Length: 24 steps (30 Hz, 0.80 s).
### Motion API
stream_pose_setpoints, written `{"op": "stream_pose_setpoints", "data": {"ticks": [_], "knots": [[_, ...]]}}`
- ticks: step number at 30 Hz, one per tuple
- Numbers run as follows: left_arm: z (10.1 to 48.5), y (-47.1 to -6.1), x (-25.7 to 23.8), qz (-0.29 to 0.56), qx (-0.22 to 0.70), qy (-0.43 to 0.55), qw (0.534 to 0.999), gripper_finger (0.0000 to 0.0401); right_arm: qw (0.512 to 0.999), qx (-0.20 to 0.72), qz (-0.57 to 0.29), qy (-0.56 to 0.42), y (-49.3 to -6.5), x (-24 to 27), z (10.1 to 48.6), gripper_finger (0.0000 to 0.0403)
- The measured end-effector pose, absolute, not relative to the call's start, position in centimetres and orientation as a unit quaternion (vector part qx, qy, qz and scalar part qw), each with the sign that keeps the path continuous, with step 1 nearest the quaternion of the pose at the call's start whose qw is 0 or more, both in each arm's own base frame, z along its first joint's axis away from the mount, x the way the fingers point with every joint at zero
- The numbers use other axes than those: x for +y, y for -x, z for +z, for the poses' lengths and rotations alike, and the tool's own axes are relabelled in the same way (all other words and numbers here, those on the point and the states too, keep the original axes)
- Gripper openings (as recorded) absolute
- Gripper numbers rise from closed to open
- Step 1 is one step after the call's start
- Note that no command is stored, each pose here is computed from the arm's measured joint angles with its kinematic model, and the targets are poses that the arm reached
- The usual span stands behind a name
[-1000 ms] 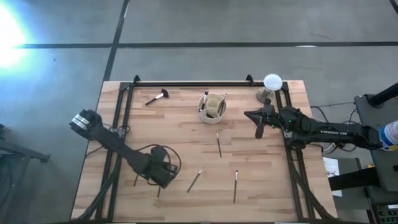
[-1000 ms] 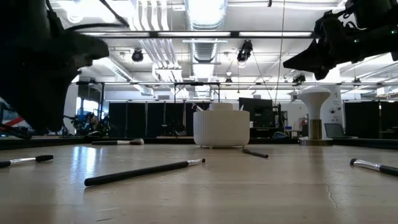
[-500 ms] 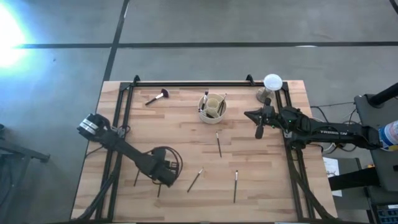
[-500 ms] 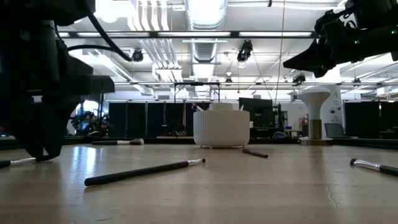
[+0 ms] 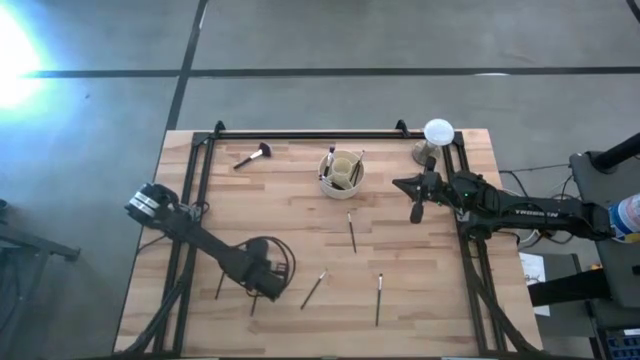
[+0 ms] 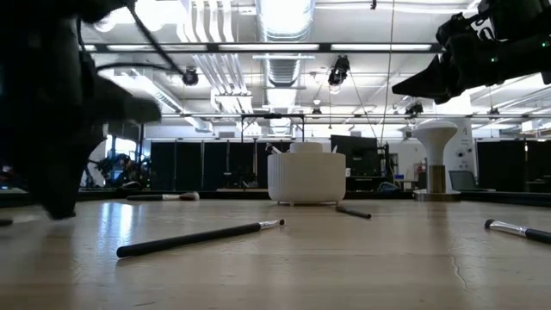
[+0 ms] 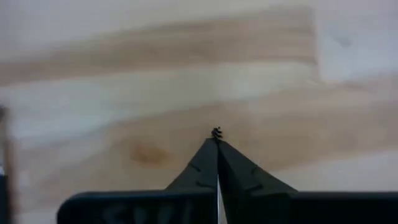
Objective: Put items in baskets/containers
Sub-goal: Put the black silver brow brush into the pen organizer
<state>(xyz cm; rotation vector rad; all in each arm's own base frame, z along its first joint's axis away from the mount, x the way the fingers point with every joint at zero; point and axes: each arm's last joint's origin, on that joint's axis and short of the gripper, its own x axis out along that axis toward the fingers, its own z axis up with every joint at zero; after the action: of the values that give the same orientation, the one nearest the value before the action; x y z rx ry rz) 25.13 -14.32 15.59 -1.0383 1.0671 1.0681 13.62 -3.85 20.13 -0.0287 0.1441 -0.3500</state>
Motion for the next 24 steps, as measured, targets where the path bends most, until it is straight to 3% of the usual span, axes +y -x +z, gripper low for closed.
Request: {"op": "stream_pose_setpoints", "data": {"ticks": [10,16,24], "knots": [[20.7,-24.4,-12.2,0.446,0.321,0.413,0.726,0.0000,0.980,0.057,-0.189,0.028,-13.6,-4.2,21.3,0.0008],[22.8,-25.8,-9.5,0.432,0.235,0.330,0.806,0.0000,0.980,0.045,-0.189,0.045,-13.7,-4.2,22.3,0.0008],[26.0,-29.2,-3.0,0.396,0.177,0.203,0.878,0.0000,0.980,0.049,-0.188,0.046,-13.7,-4.2,22.2,0.0008]]}}
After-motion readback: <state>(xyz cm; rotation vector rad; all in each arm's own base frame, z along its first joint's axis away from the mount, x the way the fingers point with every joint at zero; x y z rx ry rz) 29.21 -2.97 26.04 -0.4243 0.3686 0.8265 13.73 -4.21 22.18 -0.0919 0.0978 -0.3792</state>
